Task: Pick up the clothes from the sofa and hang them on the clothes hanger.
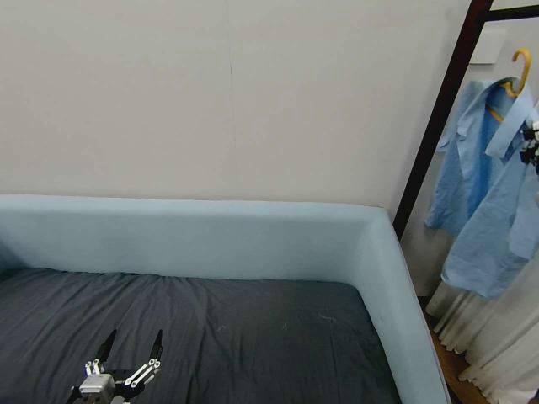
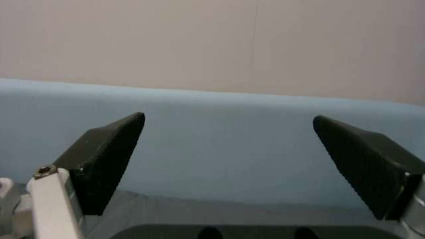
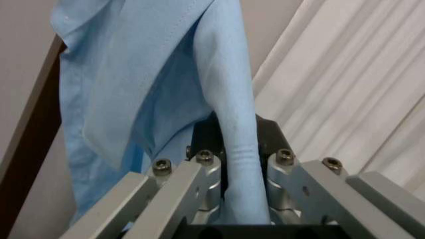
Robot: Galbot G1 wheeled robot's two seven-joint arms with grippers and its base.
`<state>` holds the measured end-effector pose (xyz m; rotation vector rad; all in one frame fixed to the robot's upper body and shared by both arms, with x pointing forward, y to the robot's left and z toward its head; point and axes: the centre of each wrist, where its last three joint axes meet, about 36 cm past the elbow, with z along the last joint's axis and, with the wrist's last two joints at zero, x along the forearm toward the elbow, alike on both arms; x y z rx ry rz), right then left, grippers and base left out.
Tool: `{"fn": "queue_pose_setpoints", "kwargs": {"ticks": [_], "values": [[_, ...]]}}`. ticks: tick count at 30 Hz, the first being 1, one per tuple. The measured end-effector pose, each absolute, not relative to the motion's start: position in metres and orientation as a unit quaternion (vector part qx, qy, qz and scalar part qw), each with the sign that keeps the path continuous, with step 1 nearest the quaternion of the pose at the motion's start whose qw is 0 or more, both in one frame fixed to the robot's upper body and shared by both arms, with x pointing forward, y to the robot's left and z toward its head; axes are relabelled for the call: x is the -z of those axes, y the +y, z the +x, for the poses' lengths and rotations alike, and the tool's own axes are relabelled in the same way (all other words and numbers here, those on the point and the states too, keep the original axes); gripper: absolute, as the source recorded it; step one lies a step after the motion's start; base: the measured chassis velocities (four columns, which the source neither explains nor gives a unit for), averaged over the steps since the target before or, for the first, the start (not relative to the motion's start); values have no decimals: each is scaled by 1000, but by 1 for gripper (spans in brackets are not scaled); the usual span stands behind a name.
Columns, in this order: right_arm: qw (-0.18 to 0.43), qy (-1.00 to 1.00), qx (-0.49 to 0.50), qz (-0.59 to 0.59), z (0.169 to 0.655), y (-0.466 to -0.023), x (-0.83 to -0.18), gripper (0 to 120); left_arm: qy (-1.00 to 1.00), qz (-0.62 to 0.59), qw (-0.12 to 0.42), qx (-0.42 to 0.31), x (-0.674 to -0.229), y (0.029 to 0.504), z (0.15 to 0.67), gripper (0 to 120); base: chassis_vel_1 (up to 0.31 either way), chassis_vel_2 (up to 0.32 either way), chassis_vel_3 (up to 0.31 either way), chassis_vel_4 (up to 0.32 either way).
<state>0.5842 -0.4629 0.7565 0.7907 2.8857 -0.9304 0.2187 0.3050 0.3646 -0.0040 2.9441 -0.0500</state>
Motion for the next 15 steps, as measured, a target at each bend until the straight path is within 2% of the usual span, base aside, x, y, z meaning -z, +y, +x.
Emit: {"fn": "queue_pose_setpoints", "kwargs": {"ticks": [9,15], "values": [[-28,940,242,239,608,-430,-802,6,995,-1,98,17,-365,305,219,100,0,0,0,0],[-29,947,215,236,613,-422,-826,6,995,-1,98,17,-365,305,219,100,0,0,0,0]]}}
